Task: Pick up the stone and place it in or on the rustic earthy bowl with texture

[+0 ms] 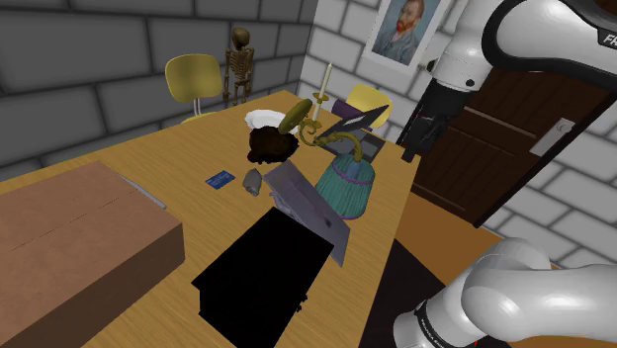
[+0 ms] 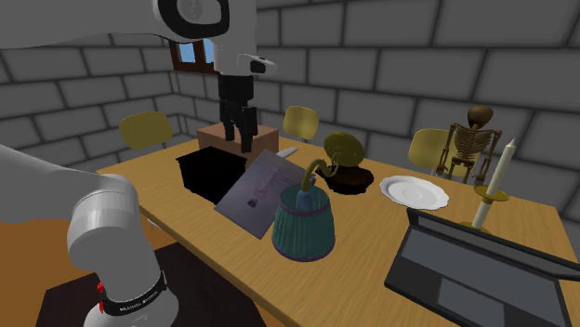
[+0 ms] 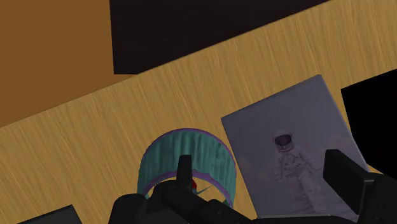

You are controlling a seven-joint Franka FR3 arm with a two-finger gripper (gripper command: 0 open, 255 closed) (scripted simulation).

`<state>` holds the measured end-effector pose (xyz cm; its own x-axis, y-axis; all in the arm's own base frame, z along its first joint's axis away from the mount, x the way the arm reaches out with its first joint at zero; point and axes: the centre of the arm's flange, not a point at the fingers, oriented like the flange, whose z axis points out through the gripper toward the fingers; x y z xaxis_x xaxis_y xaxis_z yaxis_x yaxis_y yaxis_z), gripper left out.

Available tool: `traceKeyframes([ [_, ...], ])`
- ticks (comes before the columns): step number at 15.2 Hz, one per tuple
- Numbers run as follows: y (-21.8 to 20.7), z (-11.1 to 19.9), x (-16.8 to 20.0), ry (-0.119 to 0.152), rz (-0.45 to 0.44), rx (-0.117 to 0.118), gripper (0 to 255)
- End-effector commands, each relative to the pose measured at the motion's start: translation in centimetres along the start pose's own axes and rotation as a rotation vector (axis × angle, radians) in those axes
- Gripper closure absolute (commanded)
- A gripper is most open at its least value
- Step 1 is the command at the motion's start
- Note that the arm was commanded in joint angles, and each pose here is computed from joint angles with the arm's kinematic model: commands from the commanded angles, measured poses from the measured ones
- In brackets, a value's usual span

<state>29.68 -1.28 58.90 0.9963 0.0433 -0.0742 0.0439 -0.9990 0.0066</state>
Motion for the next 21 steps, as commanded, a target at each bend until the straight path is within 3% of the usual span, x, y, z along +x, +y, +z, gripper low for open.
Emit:
traceKeyframes([
  [1,0.0,0.0,0.0,0.0,0.0,0.0,0],
  [21,-12.7,12.6,19.3,0.045,0.168,-0.053,0],
])
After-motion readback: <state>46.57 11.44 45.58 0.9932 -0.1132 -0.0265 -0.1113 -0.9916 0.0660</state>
